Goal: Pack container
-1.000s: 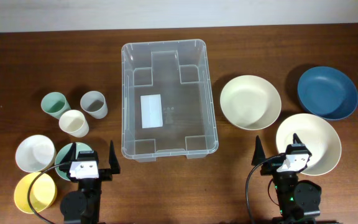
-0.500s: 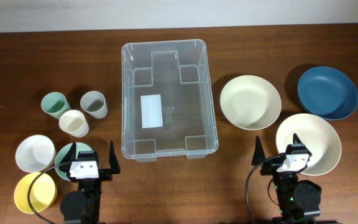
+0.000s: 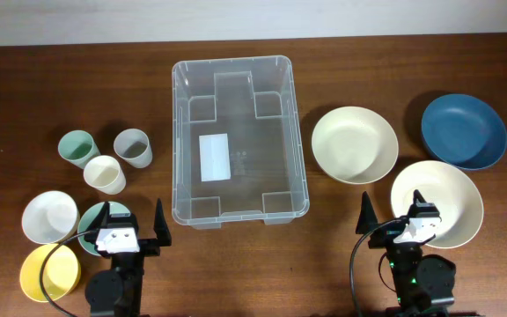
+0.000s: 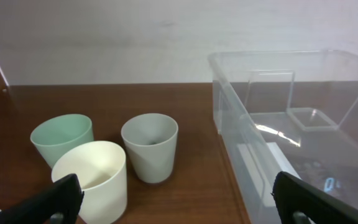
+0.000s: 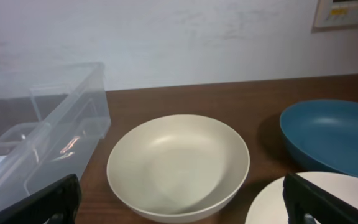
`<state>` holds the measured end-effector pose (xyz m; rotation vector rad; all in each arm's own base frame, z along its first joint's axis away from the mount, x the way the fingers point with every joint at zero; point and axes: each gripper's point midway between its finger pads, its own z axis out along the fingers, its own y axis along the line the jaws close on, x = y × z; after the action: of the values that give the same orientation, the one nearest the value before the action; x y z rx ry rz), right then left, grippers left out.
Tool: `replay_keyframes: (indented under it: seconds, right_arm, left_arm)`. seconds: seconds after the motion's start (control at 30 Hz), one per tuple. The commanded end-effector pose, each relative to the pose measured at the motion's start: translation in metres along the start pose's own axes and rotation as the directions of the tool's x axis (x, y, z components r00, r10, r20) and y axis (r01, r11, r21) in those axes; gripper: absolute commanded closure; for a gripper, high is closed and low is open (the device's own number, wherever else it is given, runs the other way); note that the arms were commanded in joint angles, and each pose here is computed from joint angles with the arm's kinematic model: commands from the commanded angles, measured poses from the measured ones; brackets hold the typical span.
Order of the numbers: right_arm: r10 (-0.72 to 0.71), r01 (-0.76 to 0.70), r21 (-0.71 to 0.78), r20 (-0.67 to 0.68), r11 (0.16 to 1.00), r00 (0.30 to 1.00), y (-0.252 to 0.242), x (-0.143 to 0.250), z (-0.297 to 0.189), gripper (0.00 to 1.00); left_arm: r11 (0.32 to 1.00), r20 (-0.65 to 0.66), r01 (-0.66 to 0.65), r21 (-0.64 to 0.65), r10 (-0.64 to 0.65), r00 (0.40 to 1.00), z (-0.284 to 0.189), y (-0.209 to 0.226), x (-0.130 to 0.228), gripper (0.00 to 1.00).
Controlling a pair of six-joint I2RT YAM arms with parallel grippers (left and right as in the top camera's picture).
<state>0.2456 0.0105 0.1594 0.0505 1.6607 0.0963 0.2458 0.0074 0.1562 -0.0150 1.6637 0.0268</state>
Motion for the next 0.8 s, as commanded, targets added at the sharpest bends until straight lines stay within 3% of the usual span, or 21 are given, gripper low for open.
replay_keyframes:
  seconds: [0.0, 0.2, 0.37, 0.57, 0.77]
  right_arm:
    - [0.017, -0.017, -0.006, 0.032, 1.0, 0.999, 0.003, -0.038, -0.004, 0.01]
    - [0.011, -0.01, 0.02, -0.06, 1.0, 0.998, 0.004, -0.071, 0.013, 0.01]
    - [0.009, 0.008, 0.058, -0.283, 0.998, 0.959, 0.002, -0.096, 0.057, 0.01]
    - [0.037, 0.032, 0.116, -0.543, 0.993, 0.839, -0.016, -0.111, 0.105, 0.01]
    - [0.137, 0.038, 0.207, -0.761, 0.978, 0.635, -0.051, -0.102, 0.132, 0.01]
  left_arm:
    - [0.999, 0.042, 0.023, 0.03, -0.024, 0.999, -0.009, -0.005, -0.03, 0.0]
    - [0.999, 0.002, 0.024, 0.026, -0.024, 1.0, -0.017, -0.004, -0.067, 0.0]
    - [0.999, -0.125, 0.029, 0.023, -0.026, 0.992, -0.007, -0.003, -0.092, 0.0]
    - [0.999, -0.314, 0.036, 0.018, -0.028, 0.949, 0.018, -0.003, -0.107, 0.0]
    - [0.999, -0.546, 0.043, 0.011, -0.03, 0.837, 0.034, -0.003, -0.097, 0.0]
